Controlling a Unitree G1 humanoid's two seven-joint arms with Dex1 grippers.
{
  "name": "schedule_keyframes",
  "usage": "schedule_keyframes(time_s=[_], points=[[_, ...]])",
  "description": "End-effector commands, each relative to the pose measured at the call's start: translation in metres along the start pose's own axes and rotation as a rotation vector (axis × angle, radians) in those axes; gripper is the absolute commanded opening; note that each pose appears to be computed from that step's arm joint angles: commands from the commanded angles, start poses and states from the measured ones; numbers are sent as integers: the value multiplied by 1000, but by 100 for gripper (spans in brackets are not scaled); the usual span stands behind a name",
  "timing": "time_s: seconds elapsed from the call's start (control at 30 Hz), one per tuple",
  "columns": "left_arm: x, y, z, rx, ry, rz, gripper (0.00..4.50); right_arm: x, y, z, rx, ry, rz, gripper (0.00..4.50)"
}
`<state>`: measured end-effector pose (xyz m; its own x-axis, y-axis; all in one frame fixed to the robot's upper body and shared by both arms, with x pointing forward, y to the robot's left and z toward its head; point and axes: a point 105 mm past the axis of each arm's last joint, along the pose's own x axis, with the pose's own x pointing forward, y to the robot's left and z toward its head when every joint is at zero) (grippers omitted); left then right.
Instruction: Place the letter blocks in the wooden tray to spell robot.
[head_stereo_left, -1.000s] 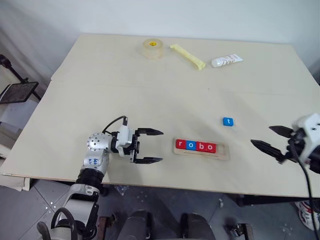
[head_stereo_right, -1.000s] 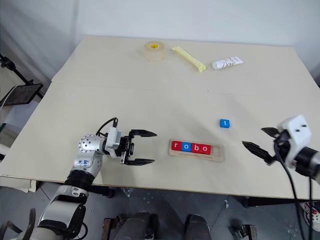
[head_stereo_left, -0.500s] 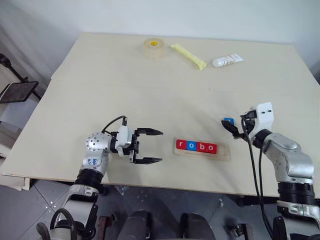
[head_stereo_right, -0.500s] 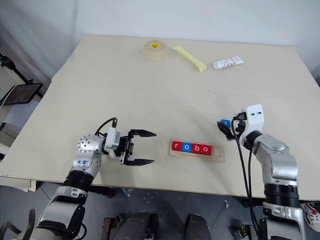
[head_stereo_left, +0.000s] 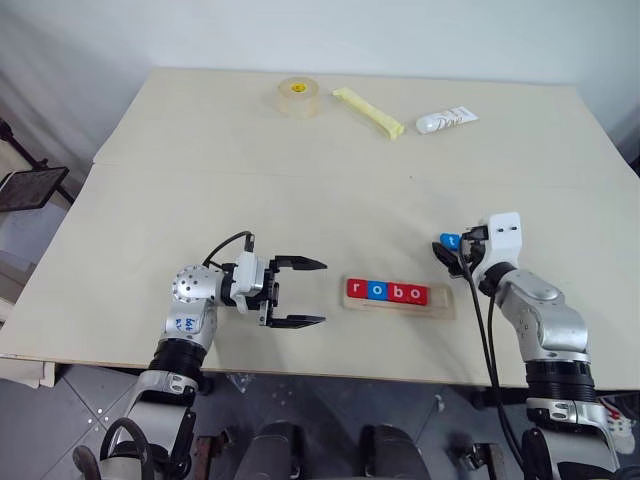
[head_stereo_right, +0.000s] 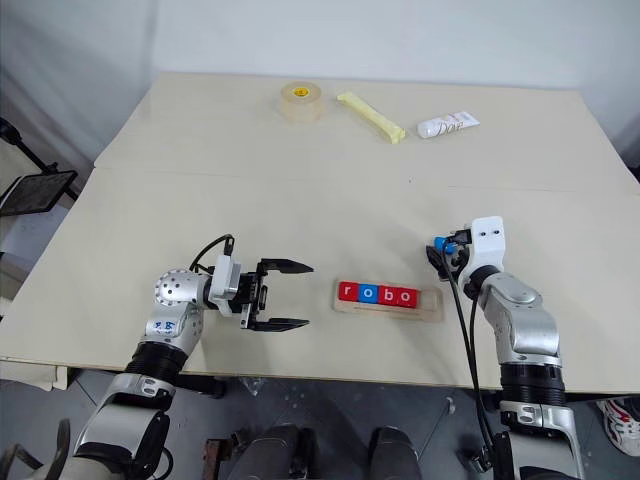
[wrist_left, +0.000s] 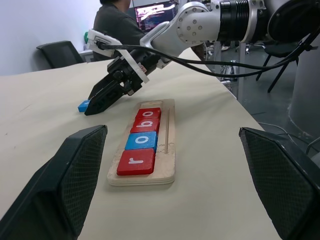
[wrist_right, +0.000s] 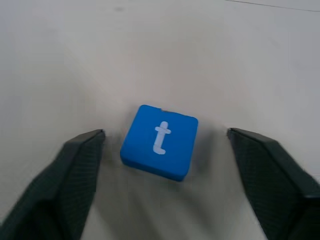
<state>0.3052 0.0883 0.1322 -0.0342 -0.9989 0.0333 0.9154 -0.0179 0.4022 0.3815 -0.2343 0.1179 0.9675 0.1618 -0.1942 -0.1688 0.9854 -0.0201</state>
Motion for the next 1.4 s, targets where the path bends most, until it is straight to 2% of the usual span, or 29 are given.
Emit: schedule_keyframes(time_s=[0.03,0.13,0.17,0.4,0.5,0.6,0.73,1.17,1.4], points=[[1,2,4,24,-3,0,450,-5,-4,5,-11,-19,-36,261],[1,3,4,24,-3,-3,450,-7,-5,7,-13,-26,-46,158],[1,4,4,24,-3,-4,450,-9,-7,10,-14,-38,-55,146],[1,6,4,21,-1,-6,450,-44,-12,32,-11,-129,-70,147],[0,6,3,18,-1,-7,450,-71,-12,26,-27,-120,-61,147],[0,5,3,16,-2,-9,450,-83,-11,22,-31,-104,-62,147],[-1,5,3,7,-4,-13,450,-114,-13,-6,-5,-39,-113,147],[-3,7,4,7,0,-16,450,-113,-5,-30,63,-2,-115,147],[-3,6,4,8,-4,-13,450,-116,-6,-31,50,-9,-115,385]])
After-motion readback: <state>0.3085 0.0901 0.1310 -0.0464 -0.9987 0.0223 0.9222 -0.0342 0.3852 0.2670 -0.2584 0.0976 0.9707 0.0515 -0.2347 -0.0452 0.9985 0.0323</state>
